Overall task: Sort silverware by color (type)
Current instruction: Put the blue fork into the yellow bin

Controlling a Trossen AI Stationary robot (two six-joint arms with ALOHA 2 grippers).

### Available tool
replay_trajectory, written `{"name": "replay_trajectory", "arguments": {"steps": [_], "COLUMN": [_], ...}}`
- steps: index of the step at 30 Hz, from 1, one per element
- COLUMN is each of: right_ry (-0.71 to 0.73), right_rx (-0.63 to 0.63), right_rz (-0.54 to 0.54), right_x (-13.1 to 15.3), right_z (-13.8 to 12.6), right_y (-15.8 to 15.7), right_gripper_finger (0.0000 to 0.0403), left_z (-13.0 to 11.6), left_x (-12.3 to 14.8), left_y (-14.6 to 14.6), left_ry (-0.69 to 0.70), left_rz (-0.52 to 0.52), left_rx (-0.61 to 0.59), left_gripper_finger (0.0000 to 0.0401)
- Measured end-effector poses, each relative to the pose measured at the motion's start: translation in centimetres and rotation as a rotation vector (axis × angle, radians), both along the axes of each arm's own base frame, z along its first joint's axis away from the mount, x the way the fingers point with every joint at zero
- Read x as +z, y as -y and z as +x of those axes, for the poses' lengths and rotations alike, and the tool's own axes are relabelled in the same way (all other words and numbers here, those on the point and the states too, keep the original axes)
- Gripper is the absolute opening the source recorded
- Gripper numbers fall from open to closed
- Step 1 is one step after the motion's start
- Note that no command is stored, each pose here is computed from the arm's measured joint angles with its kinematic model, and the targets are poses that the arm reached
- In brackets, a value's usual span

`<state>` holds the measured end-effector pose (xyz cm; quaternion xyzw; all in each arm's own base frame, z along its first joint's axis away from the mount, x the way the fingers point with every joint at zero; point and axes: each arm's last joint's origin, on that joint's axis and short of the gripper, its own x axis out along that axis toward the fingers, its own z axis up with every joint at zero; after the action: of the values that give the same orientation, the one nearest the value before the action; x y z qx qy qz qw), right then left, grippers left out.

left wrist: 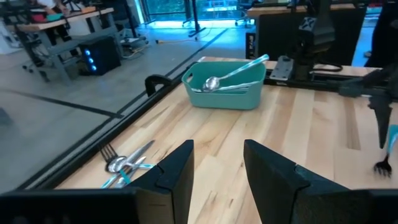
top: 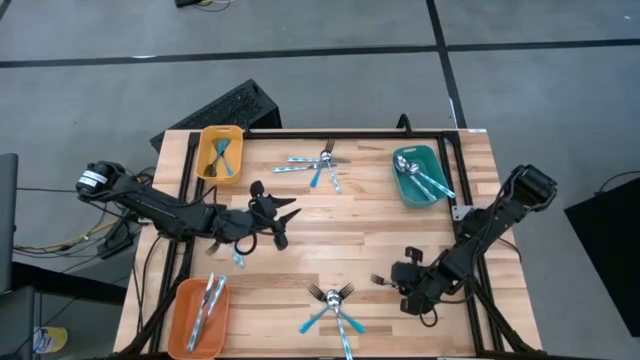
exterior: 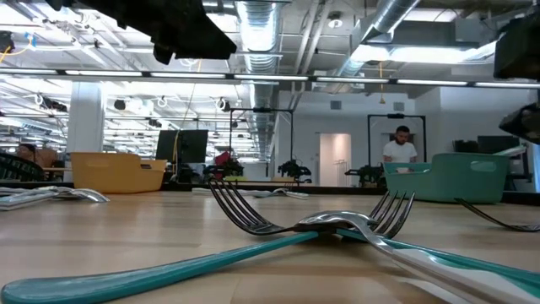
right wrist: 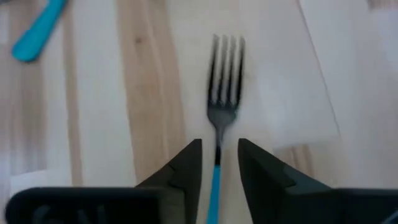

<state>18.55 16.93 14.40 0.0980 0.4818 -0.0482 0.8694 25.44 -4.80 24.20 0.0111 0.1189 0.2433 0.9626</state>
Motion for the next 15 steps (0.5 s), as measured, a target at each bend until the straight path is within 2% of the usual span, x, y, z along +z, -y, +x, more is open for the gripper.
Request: {"name": "replay_trajectory", "arguments": {"steps": [7, 11, 15], "right_ry": [0.012, -0.001, -0.062], "right_rx": [0.014, 0.020, 0.034], "right_rz": [-0.039, -0.062, -0.090], "right_x": [0.0, -0.2, -1.8], "right_z": [-0.1, -0.2, -0.1], "right_y": [0.0, 0.1, -0.2], "right_gripper_finger": [0.0194, 0.0195, 0.0178], "left_z": [-0.1, 0.0, 0.1], "left_x": [-0.2, -0.2, -0.2], "left_y": [-0.1, -0.5, -0.8], "left_ry": [-0.020, -0.019, -0.019], "left_rz": [0.003, 0.003, 0.003], "left_rx": [0.003, 0.020, 0.036], "left_gripper_finger": [0.0127, 0.0127, 0.0127]}}
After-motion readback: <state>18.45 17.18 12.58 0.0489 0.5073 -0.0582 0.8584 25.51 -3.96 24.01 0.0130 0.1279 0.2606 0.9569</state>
